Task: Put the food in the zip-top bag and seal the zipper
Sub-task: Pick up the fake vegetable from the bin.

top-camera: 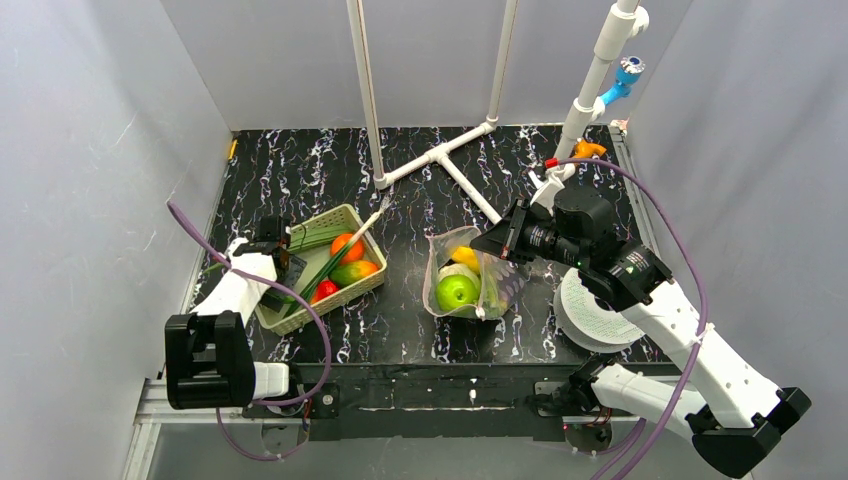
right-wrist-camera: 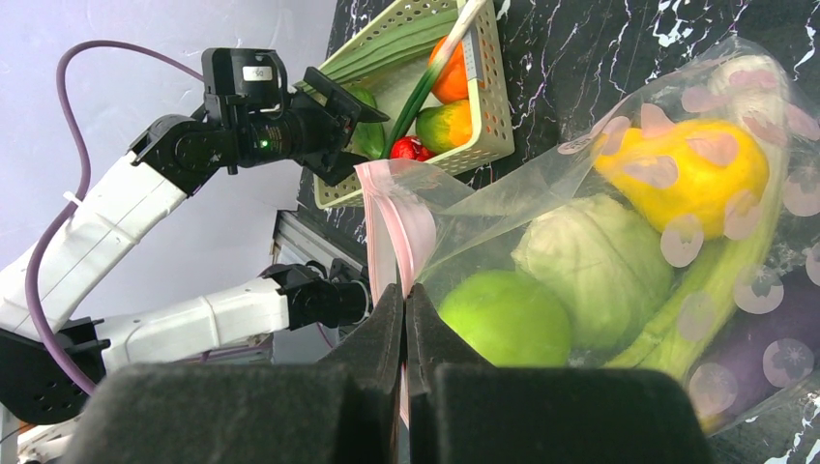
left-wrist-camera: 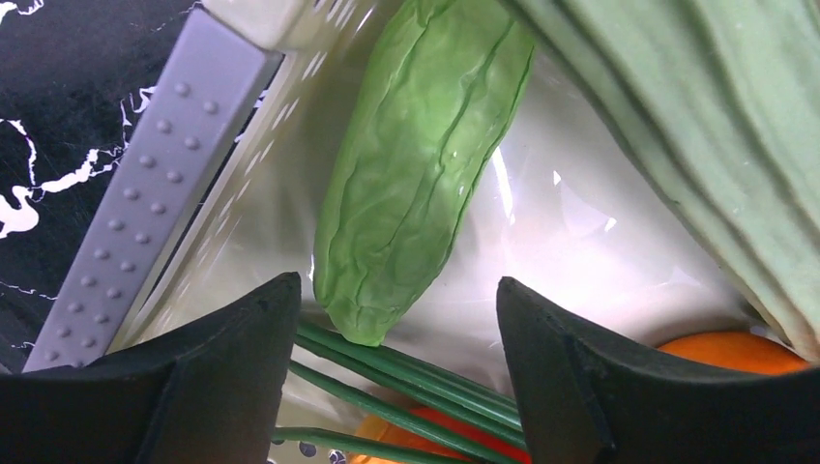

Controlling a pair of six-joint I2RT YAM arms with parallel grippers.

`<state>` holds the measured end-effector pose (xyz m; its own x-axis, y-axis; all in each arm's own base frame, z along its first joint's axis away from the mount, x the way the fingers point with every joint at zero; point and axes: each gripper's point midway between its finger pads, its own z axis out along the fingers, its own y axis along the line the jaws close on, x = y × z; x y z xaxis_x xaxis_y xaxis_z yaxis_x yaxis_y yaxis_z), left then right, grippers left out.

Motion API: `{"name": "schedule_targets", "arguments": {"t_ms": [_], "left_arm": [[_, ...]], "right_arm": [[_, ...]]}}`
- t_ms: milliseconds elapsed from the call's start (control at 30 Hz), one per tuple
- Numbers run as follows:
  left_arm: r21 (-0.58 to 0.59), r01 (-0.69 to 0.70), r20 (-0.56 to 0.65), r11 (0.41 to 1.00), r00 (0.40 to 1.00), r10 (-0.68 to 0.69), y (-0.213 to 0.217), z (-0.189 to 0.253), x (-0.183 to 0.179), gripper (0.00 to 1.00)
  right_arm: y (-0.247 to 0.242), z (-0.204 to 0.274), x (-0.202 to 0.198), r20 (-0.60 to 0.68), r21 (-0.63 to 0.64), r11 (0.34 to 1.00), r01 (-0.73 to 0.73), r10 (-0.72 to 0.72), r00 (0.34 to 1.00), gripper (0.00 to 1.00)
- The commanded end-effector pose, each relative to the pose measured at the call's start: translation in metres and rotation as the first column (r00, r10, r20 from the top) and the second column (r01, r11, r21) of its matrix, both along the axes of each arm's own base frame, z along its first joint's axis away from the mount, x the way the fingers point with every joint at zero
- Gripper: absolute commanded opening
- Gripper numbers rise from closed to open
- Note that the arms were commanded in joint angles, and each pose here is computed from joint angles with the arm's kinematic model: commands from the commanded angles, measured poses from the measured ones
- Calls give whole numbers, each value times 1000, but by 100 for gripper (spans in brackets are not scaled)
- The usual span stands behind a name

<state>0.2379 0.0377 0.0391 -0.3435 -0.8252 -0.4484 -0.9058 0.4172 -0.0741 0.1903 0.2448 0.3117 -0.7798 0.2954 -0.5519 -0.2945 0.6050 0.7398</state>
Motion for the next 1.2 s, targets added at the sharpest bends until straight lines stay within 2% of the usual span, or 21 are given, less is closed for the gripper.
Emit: {"name": "schedule_targets", "arguments": {"t_ms": [0,100,400,700,900,1167], "left_arm": [[-9,-7,-3,1000,1000,7,0,-3,-4,67],[-12,7,18,1000,1000,-7,-1,-2,-2,53],[28,32,83,999,996,-35,5,13,3,38],[15,81,162,997,983,-83,-1,32,9,8],[-99,157,221,983,966,-132,-27,47,14,6],[-264,249,286,932,943,-171,-73,81,14,4]], "right_arm": [[0,24,2,73,50,999,-5,1,997,1],[0,24,2,73,51,999,-5,2,997,1],[-1,25,1,71,56,998,-3,-1,997,1],[-1,23,1,67,55,998,-4,0,998,1],[3,22,2,60,58,998,-14,10,998,1],[5,21,3,55,60,998,-19,16,998,1]]}}
